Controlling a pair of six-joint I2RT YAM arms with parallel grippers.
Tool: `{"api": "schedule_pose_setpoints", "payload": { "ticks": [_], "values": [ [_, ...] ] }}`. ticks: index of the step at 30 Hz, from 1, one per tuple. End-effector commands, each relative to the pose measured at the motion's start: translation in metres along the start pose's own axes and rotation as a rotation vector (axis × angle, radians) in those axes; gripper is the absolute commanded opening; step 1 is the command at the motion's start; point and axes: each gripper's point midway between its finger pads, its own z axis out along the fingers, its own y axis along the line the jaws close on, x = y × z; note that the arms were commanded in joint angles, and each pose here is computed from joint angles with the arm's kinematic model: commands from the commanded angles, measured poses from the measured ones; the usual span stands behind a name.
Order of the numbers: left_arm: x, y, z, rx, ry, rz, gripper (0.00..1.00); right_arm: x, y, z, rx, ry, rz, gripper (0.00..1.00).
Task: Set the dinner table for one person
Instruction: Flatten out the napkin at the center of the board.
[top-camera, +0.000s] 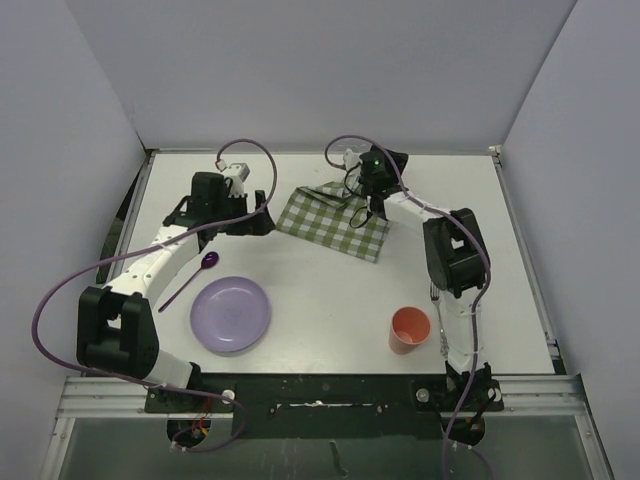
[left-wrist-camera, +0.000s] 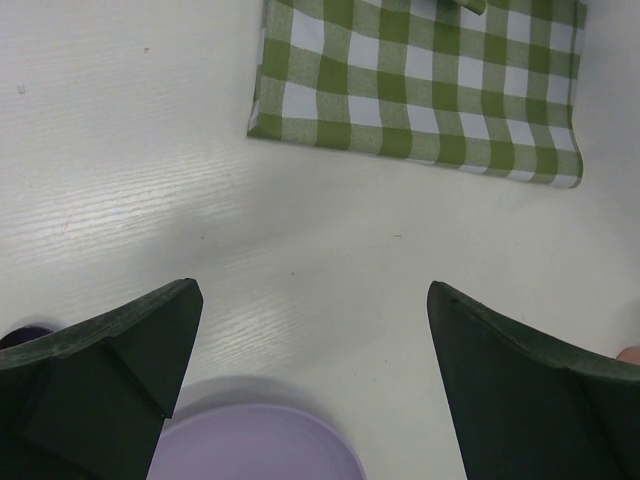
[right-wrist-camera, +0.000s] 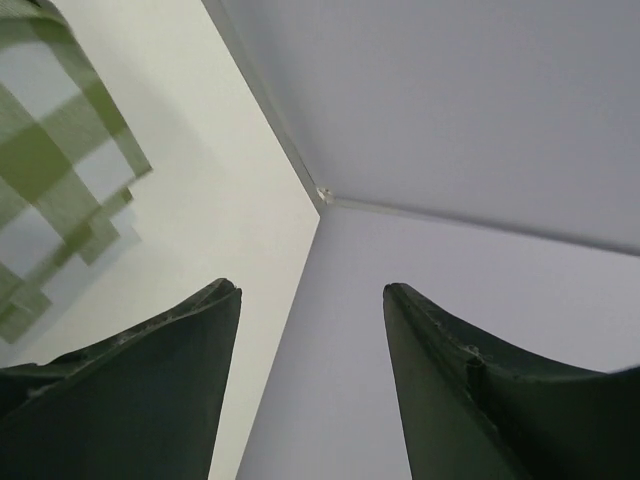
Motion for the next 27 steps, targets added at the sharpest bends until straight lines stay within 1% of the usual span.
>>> {"api": "schedule_pose_setpoints", "payload": {
  "ticks": [1, 4, 10, 15, 18, 21, 24, 25, 27],
  "values": [
    [-0.046, -0.02, -0.011, 0.04, -0.124, 0.079, 0.98, 0.01, -0.051, -0.046, 0.04, -0.015, 0.189, 0.6],
    [-0.051, -0.024, -0.012, 0.035, -0.127, 0.091, 0.98, 0.019, -0.035, -0.059, -0.048, -0.005, 0.25, 0.6],
    [-0.06, -0.034, -0.005, 0.018, -0.159, 0.105, 0.98, 0.034, -0.005, -0.078, -0.188, 0.022, 0.316, 0.58],
    [-0.068, -0.04, -0.001, -0.041, -0.21, 0.134, 0.98, 0.035, 0.01, -0.105, -0.329, -0.01, 0.404, 0.55],
    [-0.087, -0.045, -0.013, -0.11, -0.286, 0.178, 0.98, 0.03, 0.009, -0.123, -0.388, -0.063, 0.443, 0.49],
    [-0.116, -0.056, -0.041, -0.159, -0.423, 0.28, 0.98, 0.027, -0.005, -0.139, -0.401, -0.106, 0.482, 0.47],
    [-0.137, -0.07, -0.066, -0.119, -0.51, 0.358, 0.98, 0.028, -0.026, -0.154, -0.381, -0.141, 0.507, 0.38],
    [-0.144, -0.074, -0.071, -0.103, -0.537, 0.366, 0.98, 0.03, -0.038, -0.159, -0.362, -0.153, 0.515, 0.32],
    [-0.153, -0.077, -0.076, -0.098, -0.566, 0.304, 0.98, 0.033, -0.055, -0.168, -0.322, -0.169, 0.517, 0.18]
  ]
}}
